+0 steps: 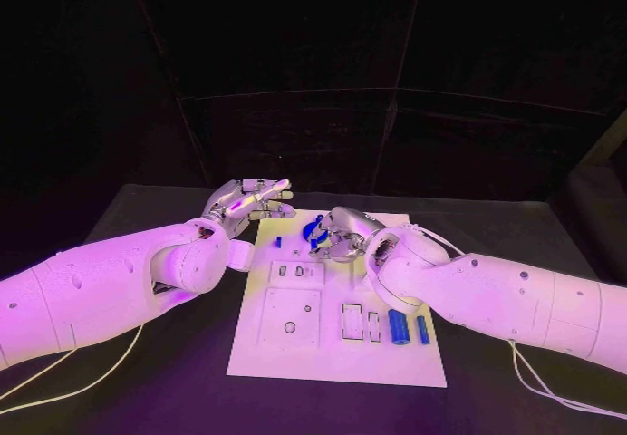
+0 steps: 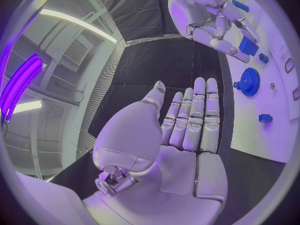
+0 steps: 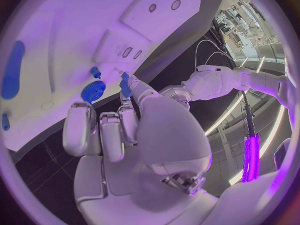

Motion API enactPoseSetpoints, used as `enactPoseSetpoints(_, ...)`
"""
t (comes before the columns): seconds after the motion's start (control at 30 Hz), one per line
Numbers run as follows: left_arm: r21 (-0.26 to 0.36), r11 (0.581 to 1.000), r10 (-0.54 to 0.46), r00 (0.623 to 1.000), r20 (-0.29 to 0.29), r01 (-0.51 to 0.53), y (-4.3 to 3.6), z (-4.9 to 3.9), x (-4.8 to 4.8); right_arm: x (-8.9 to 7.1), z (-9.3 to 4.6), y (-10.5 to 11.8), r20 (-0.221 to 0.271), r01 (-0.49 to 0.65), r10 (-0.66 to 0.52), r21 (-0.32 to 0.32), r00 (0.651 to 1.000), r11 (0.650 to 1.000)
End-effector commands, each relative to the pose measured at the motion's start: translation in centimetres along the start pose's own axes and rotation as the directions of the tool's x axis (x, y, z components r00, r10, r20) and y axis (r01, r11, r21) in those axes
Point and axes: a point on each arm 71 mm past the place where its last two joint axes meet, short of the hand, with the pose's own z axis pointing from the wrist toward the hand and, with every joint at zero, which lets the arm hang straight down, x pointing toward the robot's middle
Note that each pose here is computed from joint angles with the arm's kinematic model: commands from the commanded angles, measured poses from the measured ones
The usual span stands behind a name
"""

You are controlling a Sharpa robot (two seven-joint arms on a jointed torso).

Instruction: Assemble the parts on the task board

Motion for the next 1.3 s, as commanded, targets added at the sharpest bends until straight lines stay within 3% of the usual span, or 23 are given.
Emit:
enactPoseSetpoints(0.03,0.016,1.000,0.000,1.000,0.001,0.000,-0.23,0.10,0.01,0.5,0.0,0.1,-0.003,0.038,-0.038,0.011,0.999,0.999)
enactPoseSetpoints(0.27,0.017,1.000,0.000,1.000,-0.001,0.000,-0.21,0.21,0.13,2.1,0.2,0.1,-0.048,0.051,-0.050,0.013,0.998,0.999)
enactPoseSetpoints(0.57,0.017,1.000,-0.002,1.000,-0.004,0.002,-0.19,0.28,0.17,3.1,0.1,-0.1,-0.080,0.067,-0.065,0.017,0.995,0.998)
enactPoseSetpoints(1.3,0.013,1.000,-0.006,1.000,-0.015,0.006,-0.09,0.42,0.34,4.1,0.0,-0.3,-0.103,0.069,-0.066,0.023,0.993,0.997)
